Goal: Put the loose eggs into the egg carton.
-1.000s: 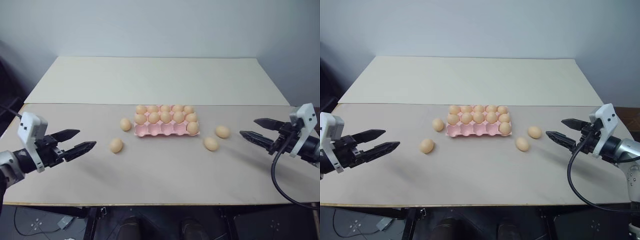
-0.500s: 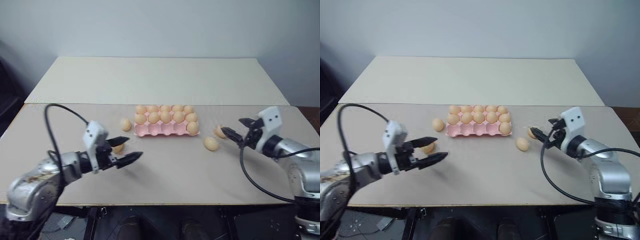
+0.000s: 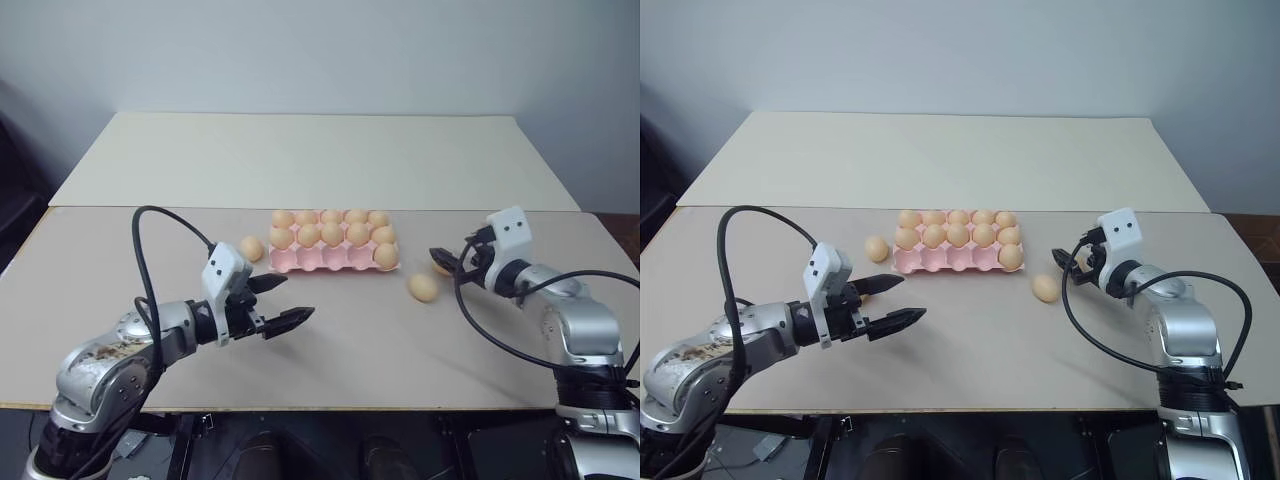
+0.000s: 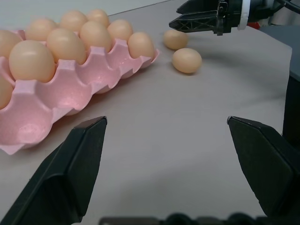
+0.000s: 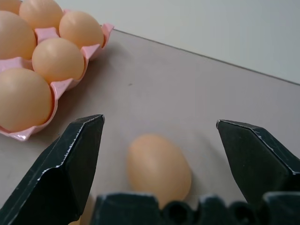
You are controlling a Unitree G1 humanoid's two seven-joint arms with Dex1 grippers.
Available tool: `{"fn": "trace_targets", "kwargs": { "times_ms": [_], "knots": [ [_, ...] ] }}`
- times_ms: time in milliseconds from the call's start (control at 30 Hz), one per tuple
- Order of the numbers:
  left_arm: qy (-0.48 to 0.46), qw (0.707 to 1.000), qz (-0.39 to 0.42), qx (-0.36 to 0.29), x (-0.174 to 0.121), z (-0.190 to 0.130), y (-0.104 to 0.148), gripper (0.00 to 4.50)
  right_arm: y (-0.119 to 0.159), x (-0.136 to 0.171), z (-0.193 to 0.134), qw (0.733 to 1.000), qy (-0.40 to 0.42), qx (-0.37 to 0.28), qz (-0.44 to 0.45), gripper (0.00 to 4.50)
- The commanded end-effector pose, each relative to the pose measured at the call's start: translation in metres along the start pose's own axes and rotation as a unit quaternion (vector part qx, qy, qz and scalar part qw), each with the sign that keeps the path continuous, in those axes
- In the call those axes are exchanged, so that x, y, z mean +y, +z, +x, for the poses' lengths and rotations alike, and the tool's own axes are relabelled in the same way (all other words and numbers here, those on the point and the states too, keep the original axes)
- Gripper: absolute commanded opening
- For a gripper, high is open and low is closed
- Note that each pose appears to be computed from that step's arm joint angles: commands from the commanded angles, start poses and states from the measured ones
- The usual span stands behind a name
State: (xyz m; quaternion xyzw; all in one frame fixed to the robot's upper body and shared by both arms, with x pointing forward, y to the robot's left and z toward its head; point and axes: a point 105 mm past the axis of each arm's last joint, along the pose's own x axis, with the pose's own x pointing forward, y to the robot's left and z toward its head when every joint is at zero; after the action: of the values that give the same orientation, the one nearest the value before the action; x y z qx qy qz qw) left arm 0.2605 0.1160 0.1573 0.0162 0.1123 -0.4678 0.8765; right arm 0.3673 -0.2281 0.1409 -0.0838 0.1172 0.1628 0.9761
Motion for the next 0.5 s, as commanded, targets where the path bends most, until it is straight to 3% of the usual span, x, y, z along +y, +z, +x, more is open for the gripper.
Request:
{"fn": "trace_targets", "kwargs": {
  "times_ms": [33, 500],
  "knots": [
    [-0.009, 1.000, 0.017, -0.011, -0.0079, -0.0039, 0.0082, 4.48, 0.0072, -0.0045, -0.0010, 1.000, -0.015, 0.000, -0.008, 4.50],
    [-0.011, 1.000, 0.012, -0.014, -0.0121, -0.0002, 0.0080, 4.48, -0.0025, -0.0050, 0.0027, 0.998, -0.034, 0.048, 0.021, 4.50]
  ]
}}
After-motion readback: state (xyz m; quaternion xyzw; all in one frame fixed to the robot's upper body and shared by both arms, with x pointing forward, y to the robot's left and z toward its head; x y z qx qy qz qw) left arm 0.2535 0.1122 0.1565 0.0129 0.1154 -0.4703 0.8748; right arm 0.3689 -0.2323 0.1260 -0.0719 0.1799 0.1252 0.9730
